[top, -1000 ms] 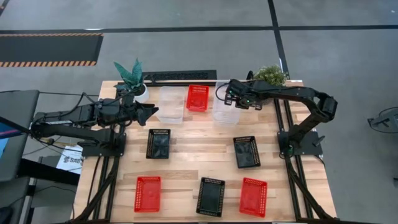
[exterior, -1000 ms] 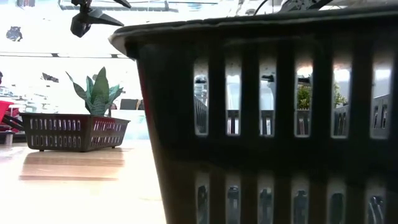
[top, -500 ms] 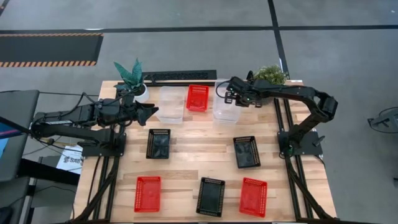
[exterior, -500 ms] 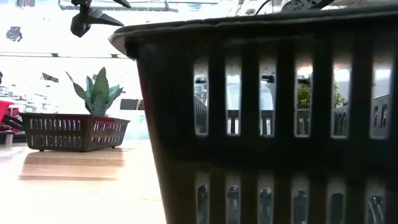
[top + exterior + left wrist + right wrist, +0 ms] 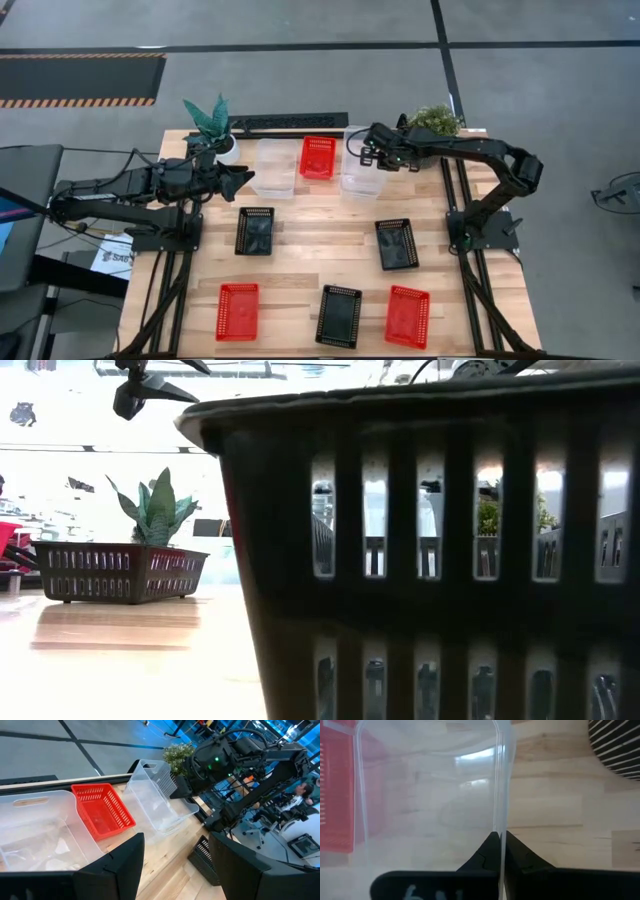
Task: Stack baskets by color
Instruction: Stack the bottom transparent bin on the top right transparent bin
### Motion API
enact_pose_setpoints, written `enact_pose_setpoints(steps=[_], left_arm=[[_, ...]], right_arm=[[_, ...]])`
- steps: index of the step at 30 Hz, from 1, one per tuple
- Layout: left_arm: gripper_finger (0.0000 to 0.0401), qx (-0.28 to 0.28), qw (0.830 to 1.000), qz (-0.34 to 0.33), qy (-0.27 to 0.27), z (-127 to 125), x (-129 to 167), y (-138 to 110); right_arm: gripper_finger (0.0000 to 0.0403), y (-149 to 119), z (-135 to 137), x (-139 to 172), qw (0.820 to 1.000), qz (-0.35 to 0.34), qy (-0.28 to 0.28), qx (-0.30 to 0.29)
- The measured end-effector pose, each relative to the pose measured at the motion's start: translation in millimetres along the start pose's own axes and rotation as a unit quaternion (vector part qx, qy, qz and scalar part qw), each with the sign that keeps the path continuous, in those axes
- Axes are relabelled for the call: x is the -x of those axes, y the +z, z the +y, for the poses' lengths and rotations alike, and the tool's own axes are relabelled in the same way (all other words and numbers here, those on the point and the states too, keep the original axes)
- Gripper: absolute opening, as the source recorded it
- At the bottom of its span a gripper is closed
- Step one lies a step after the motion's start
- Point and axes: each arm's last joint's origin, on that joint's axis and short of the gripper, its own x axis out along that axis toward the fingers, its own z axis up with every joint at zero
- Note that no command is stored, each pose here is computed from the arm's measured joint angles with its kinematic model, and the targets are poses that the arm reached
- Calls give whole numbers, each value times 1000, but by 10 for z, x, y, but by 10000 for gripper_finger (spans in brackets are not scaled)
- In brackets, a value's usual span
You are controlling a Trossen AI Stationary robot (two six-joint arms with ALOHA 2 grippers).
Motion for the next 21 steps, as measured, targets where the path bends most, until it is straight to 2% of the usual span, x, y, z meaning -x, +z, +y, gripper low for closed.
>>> enact_pose_setpoints(steps=[16,21], left_arm=[[209,0,1000,-2,2,1,0,1],[209,0,1000,-2,2,1,0,2]], right_arm=[[26,-40,19,8,1000,1,2,8],[46,-24,12,4,1000,0,0,5]])
